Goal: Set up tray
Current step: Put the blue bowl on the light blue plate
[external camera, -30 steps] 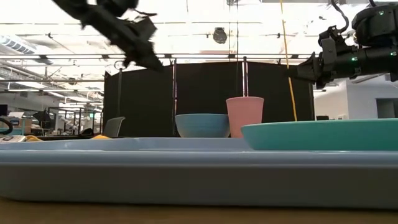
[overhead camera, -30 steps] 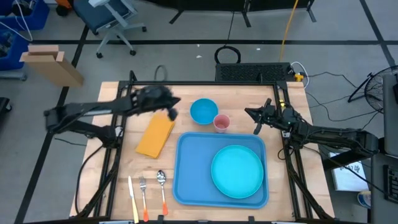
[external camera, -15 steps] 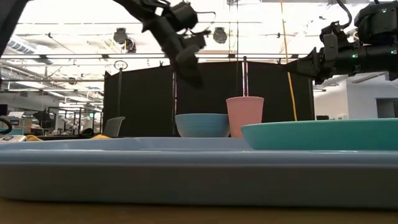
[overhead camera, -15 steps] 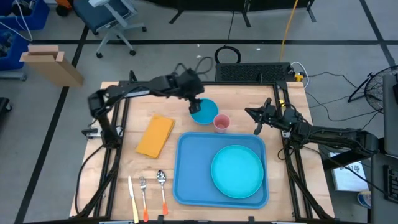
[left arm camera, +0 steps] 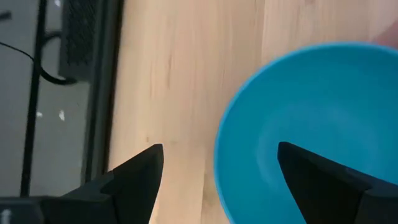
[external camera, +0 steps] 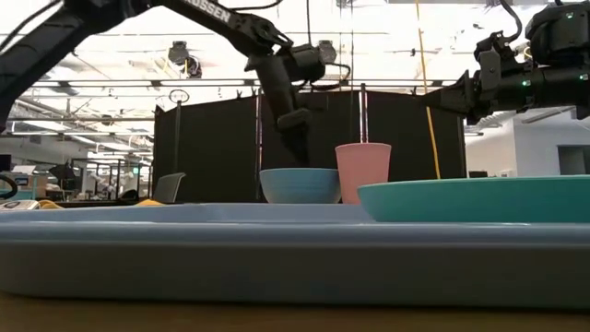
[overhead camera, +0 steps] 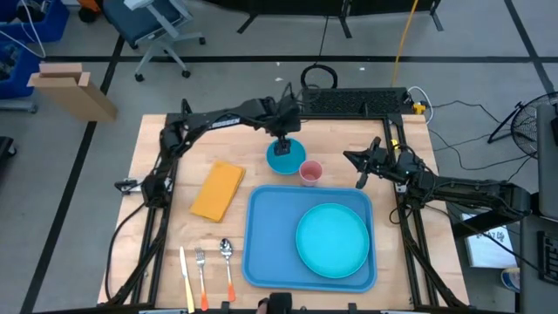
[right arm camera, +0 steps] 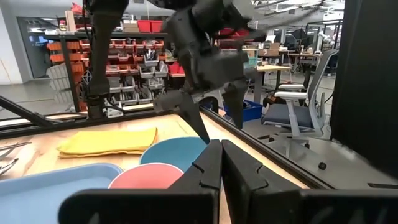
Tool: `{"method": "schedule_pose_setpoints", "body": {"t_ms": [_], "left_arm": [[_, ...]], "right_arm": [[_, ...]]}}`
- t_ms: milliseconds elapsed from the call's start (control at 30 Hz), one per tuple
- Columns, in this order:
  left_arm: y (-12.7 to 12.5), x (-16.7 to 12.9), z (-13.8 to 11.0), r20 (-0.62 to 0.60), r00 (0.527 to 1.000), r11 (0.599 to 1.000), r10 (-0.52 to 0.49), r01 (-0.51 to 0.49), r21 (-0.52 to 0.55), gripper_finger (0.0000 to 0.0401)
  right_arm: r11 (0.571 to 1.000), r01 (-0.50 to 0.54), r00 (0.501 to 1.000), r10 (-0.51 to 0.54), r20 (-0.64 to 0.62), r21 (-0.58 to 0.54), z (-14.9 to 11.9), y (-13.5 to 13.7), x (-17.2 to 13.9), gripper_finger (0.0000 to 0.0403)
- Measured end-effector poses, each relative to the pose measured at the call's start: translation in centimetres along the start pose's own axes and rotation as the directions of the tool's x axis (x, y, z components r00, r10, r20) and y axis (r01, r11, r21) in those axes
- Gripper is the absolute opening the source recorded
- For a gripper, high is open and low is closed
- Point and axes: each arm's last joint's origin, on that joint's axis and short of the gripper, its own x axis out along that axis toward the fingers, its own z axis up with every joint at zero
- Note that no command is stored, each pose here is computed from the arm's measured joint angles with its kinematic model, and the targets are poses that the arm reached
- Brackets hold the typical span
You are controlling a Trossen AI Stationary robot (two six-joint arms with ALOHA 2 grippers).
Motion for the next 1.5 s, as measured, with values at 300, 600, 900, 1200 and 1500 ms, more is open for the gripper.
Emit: {"method": "schedule_pose_setpoints", "body": {"t_ms": [300,600,900,1200,1500], "left_arm": [[1.1,3.3,-1.0,-0.093,0.994,0.999,-0.051,0.050,-0.009,0.0322],[1.0,4.8,-2.0,-0.109,0.992,0.998,-0.062,0.061,-0.010,0.0321],[0.4,6.8,-2.7,-0.052,0.997,0.998,-0.061,0.060,-0.014,0.0267],[0.8,6.2,-2.3,-0.035,0.999,0.997,0.006,-0.009,-0.076,0.0068],[1.1,4.2,-1.3,-0.021,0.999,0.995,-0.048,0.046,-0.094,0.0015]], "right_arm": [[1.000,0.004,1.000,-0.004,0.024,-0.019,0.2,0.0,0.0,0.0000],[0.999,0.009,0.998,-0.005,0.068,-0.053,0.7,0.0,0.0,0.0000],[0.998,0.010,0.997,-0.005,0.072,-0.068,0.7,0.0,0.0,0.0000],[0.997,0.011,0.997,-0.005,0.071,-0.080,0.7,0.0,0.0,0.0000],[0.998,0.008,0.997,-0.003,0.071,-0.066,0.7,0.0,0.0,0.0000]]}}
